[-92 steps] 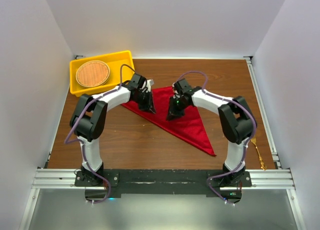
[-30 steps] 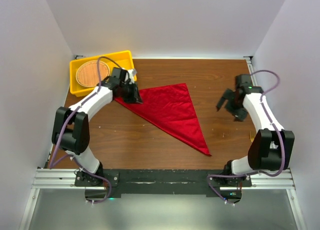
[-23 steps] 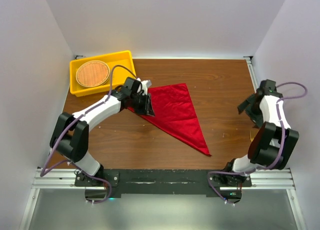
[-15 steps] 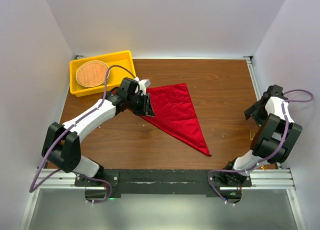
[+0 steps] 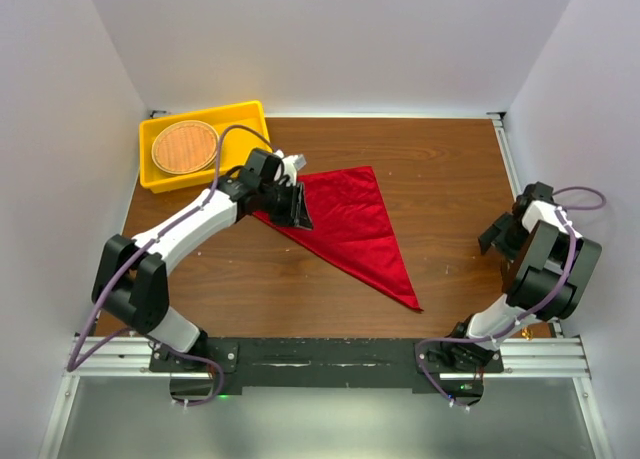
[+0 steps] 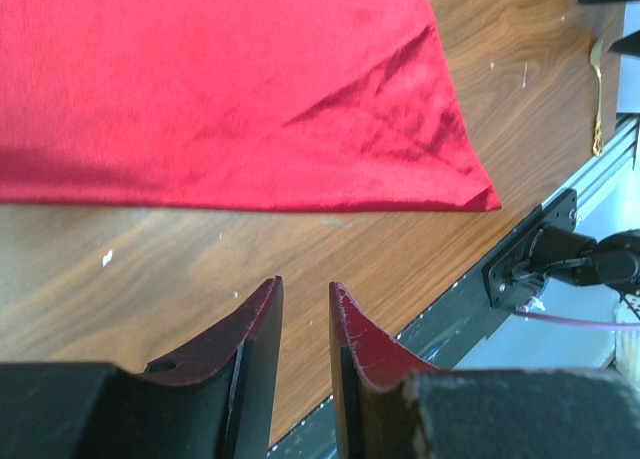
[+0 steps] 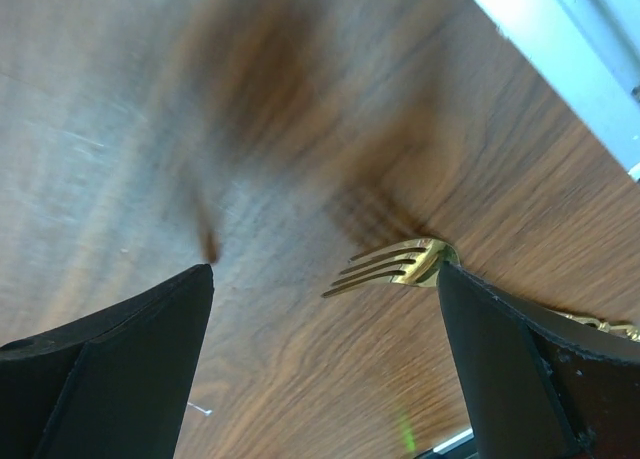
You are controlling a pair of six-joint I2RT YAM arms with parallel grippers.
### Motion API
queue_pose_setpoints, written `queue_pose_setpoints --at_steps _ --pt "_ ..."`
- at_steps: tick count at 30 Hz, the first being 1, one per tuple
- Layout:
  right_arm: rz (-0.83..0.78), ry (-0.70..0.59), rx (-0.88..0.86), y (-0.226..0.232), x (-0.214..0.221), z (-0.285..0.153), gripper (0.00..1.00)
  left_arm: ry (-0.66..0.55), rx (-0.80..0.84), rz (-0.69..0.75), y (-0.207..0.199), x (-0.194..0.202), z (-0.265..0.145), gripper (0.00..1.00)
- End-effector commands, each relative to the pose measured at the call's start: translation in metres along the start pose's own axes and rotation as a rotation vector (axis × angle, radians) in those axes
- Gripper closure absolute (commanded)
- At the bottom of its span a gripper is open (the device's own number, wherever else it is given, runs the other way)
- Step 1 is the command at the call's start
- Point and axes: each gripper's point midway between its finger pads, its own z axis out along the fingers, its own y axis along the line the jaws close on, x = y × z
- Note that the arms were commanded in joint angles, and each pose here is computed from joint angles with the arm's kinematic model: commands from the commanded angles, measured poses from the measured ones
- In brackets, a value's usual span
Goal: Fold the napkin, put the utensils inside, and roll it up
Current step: Grab a utensil with the right arm
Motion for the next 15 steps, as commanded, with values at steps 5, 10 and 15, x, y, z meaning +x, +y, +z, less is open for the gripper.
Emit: queue_pose_setpoints --at_steps 5,10,15 --pt "0.017 -0.039 -0.082 0.018 -0.002 0.005 0.05 -0.002 0.052 0.039 -0.015 -0.022 0.006 0.7" --pt "0.019 -0.041 -0.161 0.049 -0.002 0.001 0.06 0.004 0.029 0.048 -0.008 -0.02 0.007 0.7" --pt "0.002 -0.014 -0.322 0.12 -0.001 -0.01 0.06 -0.004 0.009 0.051 -0.005 -0.021 0.003 0.7"
